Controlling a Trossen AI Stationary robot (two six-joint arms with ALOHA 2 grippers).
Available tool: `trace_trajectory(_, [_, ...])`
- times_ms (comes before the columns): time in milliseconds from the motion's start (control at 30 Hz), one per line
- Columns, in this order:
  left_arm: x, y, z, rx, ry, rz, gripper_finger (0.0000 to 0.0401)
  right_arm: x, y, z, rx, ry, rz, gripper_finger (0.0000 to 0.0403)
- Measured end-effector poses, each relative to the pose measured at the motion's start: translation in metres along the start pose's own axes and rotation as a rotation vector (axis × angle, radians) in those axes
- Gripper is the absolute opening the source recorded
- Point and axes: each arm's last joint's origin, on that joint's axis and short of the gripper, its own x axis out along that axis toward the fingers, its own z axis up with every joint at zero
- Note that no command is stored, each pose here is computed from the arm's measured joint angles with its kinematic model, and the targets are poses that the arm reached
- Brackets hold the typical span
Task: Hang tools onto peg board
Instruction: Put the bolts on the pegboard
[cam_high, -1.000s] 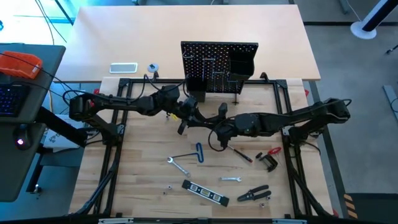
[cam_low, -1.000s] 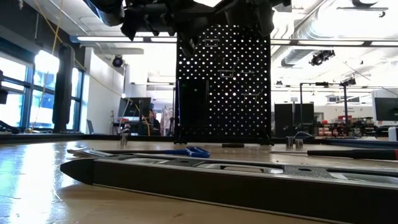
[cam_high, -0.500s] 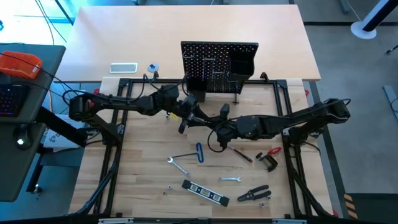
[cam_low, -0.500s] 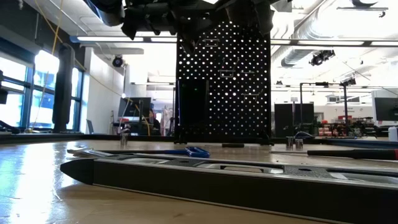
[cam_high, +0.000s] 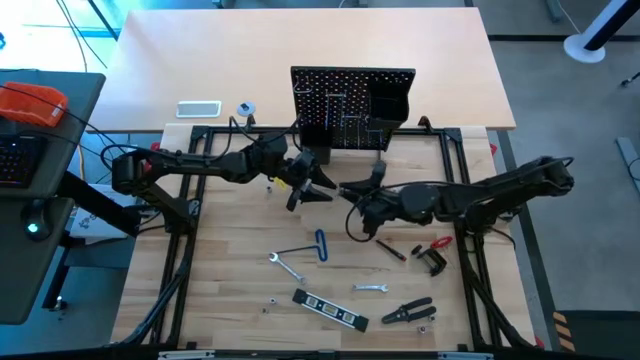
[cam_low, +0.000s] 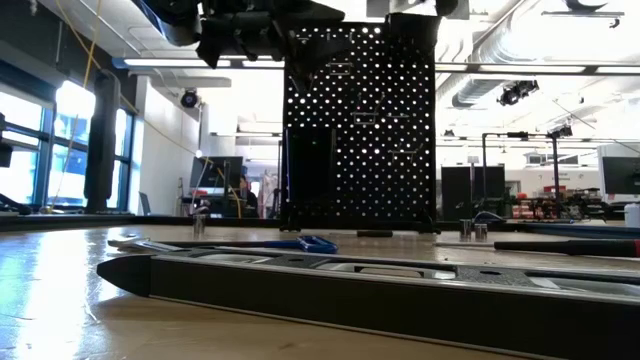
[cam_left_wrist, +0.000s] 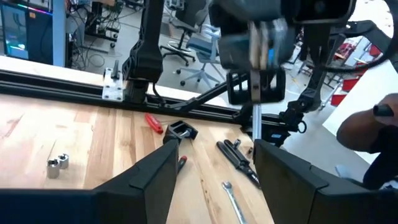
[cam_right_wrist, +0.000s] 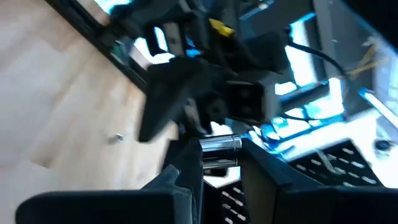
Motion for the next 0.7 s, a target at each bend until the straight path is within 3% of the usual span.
trace_trajectory(200, [0.0, 0.0, -0.002, 0.02, 0.017, 0.008, 0.0202, -0.018, -0.025, 0.002, 0.015, 0.037, -0.15, 0.0071])
trace_trajectory(467, [0.005, -0.005, -0.016, 0.037, 0.131, 0.041, 0.0202, -0.049, -0.081, 0.003, 0.116, 0.057, -0.396, 0.0071])
trace_trajectory(700, [0.011, -0.017, -0.028, 0.056, 0.226, 0.035, 0.0202, -0.053, -0.136, -0.004, 0.212, 0.2, -0.412, 0.0071])
